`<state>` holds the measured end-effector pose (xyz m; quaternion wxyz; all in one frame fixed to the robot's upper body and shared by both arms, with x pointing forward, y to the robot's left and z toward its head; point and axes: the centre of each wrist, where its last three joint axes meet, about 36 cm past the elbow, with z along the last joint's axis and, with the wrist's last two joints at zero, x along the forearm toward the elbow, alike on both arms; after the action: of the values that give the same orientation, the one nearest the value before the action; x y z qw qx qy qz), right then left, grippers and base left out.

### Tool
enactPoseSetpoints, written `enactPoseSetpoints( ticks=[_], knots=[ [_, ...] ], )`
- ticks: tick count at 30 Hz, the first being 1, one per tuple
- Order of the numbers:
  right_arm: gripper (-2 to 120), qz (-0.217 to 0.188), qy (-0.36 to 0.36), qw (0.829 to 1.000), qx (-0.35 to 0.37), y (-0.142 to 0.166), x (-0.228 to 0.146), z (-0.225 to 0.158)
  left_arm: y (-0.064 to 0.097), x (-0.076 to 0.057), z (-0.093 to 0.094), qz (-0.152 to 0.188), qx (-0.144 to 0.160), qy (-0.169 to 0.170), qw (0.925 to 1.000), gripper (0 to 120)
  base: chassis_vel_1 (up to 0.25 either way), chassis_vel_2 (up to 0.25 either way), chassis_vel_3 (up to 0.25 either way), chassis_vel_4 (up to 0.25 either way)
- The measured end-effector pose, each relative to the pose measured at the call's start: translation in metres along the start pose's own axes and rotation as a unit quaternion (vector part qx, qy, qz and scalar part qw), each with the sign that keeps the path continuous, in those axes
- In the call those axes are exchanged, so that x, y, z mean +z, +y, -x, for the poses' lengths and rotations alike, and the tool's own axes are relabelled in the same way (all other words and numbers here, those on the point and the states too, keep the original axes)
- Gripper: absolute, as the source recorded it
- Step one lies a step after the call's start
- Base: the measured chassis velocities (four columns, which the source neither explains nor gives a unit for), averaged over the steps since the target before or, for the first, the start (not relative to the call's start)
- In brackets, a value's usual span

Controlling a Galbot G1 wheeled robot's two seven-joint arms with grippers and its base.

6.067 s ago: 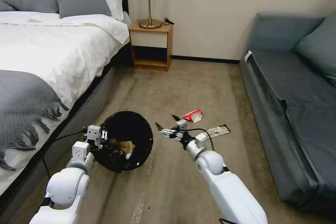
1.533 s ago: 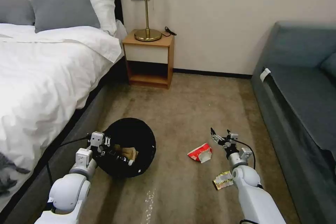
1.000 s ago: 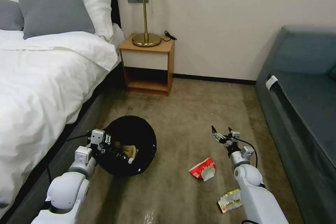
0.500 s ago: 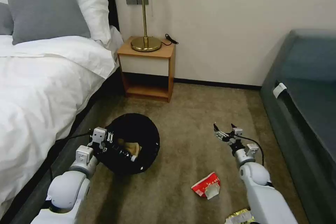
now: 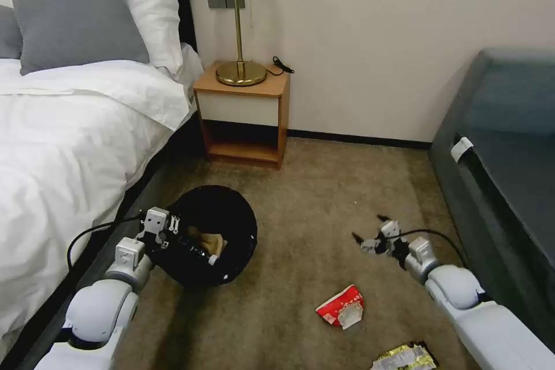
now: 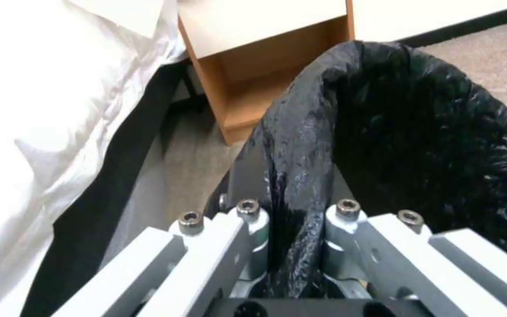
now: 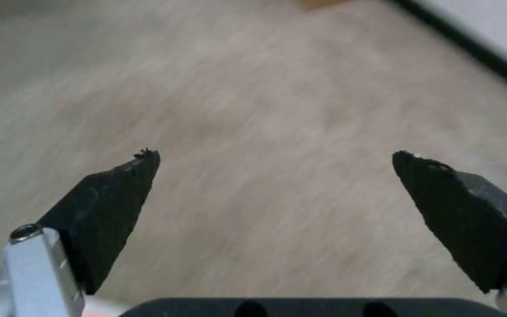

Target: Pick up the trash bin, then pick up the garbage on the floor and place it into the trash bin.

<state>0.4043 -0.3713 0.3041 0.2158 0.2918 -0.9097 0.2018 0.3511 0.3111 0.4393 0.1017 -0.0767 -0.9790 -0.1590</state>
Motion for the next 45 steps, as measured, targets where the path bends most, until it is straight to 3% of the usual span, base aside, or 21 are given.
enactPoseSetpoints(
  ticks=[4, 13, 17, 21, 25, 29, 34, 38, 42, 45],
  knots=[
    [100, -0.019, 0.026, 0.999, -0.032, 0.000, 0.014, -0.009, -0.003, -0.007, -0.006, 0.002, 0.003, -0.001, 1.0000, 7, 0.000, 0.000, 0.000, 0.000],
    [100, -0.019, 0.032, 0.999, -0.011, -0.027, 0.017, -0.037, -0.007, -0.005, -0.011, -0.002, 0.006, 0.003, 1.0000, 7, 0.000, 0.000, 0.000, 0.000],
    [100, -0.052, 0.036, 0.998, 0.002, -0.068, 0.014, -0.075, -0.005, 0.003, -0.002, -0.023, 0.009, 0.014, 0.9996, 7, 0.000, 0.000, 0.000, 0.000],
    [100, -0.074, 0.039, 0.997, 0.004, -0.079, 0.013, -0.099, -0.005, 0.005, 0.003, -0.036, 0.014, 0.018, 0.9991, 7, 0.000, 0.000, 0.000, 0.000],
    [100, -0.146, 0.067, 0.987, -0.010, -0.102, 0.033, -0.153, -0.005, 0.015, 0.007, -0.049, 0.021, 0.026, 0.9982, 7, 0.000, 0.000, 0.000, 0.000],
    [100, -0.169, 0.089, 0.981, -0.019, -0.106, 0.052, -0.170, -0.006, 0.026, 0.006, -0.051, 0.021, 0.031, 0.9980, 7, 0.000, 0.000, 0.000, 0.000],
    [100, -0.182, 0.109, 0.977, -0.029, -0.099, 0.061, -0.168, -0.007, 0.030, 0.007, -0.054, 0.018, 0.032, 0.9979, 7, 0.000, 0.000, 0.000, 0.000],
    [100, -0.185, 0.117, 0.975, -0.042, -0.091, 0.063, -0.164, -0.007, 0.028, 0.009, -0.054, 0.018, 0.029, 0.9979, 7, 0.000, 0.000, 0.000, 0.000],
    [100, -0.172, 0.117, 0.977, -0.051, -0.074, 0.060, -0.155, -0.002, 0.018, 0.009, -0.040, 0.011, 0.020, 0.9990, 7, 0.000, 0.000, 0.000, 0.000],
    [100, -0.169, 0.114, 0.978, -0.052, -0.073, 0.055, -0.145, 0.002, -0.005, -0.003, -0.030, 0.000, 0.012, 0.9995, 7, 0.000, 0.000, 0.000, 0.000]
  ],
)
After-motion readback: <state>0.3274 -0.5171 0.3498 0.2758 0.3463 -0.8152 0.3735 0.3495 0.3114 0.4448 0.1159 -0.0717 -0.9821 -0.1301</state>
